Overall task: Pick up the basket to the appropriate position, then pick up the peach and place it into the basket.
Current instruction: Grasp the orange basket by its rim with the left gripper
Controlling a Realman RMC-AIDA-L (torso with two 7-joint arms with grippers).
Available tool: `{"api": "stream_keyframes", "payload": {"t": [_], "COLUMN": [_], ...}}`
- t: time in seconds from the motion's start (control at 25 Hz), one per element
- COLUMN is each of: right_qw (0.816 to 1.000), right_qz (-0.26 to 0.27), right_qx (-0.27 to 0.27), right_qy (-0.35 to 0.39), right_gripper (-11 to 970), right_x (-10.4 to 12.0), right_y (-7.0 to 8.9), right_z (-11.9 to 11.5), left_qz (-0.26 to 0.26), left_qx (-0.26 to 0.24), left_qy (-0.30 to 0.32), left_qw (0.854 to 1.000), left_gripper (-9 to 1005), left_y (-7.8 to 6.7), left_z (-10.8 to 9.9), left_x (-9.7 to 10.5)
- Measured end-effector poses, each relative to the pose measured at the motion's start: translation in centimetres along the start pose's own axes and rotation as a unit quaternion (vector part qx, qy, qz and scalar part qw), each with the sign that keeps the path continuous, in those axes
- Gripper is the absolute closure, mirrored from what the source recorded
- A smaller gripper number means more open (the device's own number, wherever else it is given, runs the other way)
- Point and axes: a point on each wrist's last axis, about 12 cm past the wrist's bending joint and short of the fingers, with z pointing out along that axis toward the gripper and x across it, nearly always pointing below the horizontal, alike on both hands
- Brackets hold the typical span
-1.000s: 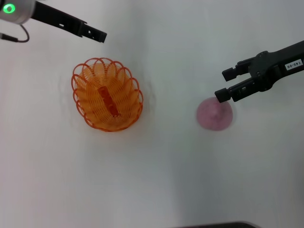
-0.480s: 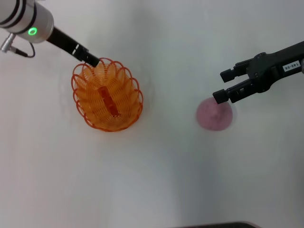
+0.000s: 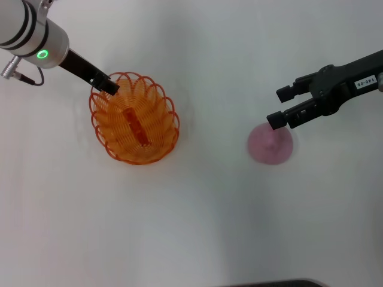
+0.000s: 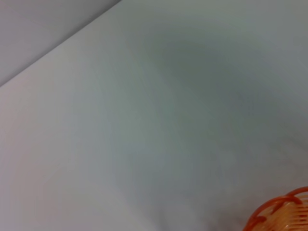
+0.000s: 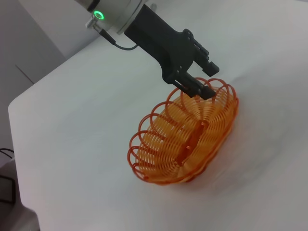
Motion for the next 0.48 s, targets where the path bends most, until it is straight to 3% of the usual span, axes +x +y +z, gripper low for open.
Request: {"api": "stream_keyframes", "payload": {"t": [0.36, 0.48], "right_qw": [1.000, 1.000], "right_qz": [0.000, -0.001], "right_qx": [0.001, 0.001], "right_qy": [0.000, 0.000], "right_gripper": [11, 11], "right_x": [-0.01, -0.07], "right_y": [-0.02, -0.02], "right_z": [-0.03, -0.03], "left_qz": [0.005, -0.001], "left_qx": [0.006, 0.013], "left_qy": [0.001, 0.000], "left_qw": [1.000, 1.000], "left_gripper": [649, 717], "left_y": [-0.31, -0.18], "left_z": [0.16, -0.04], "left_x": [-0.01, 0.12]}}
